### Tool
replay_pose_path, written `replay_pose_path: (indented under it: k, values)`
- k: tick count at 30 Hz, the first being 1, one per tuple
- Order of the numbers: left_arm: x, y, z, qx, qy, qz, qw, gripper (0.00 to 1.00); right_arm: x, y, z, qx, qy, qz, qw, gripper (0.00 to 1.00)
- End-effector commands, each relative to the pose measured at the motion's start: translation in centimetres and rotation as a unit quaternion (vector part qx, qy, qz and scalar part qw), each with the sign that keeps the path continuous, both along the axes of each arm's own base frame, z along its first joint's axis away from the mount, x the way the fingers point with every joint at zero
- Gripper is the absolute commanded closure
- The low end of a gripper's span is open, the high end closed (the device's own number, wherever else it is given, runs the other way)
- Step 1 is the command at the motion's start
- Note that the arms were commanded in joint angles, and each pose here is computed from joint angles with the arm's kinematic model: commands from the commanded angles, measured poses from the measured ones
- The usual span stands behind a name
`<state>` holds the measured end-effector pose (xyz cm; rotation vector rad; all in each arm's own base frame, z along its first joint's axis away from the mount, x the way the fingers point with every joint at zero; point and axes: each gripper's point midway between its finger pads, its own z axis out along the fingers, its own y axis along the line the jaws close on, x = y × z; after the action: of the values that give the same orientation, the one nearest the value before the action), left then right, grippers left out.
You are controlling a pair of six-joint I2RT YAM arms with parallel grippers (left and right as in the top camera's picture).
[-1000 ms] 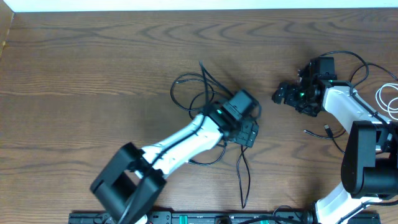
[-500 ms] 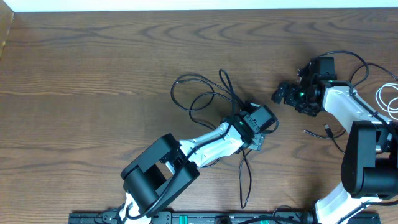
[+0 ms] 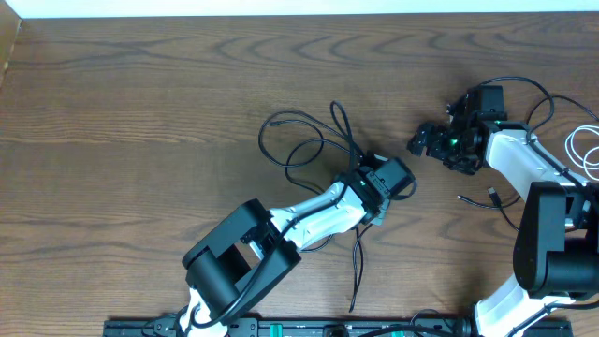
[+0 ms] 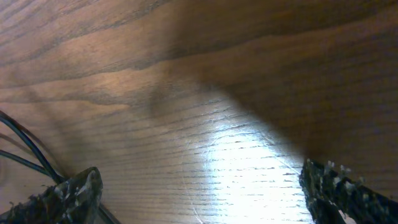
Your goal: Untangle cables
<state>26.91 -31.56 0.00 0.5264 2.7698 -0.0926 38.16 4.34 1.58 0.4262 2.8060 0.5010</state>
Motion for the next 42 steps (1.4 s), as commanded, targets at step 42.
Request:
replay_pose_path:
  k: [42]
  values:
    - [-2.7, -0.7, -1.0, -0.006, 0.021, -0.039, 0.999, 0.27, -1.5, 0.8, -1.6, 0.014, 0.030, 0.005, 0.999, 0.01]
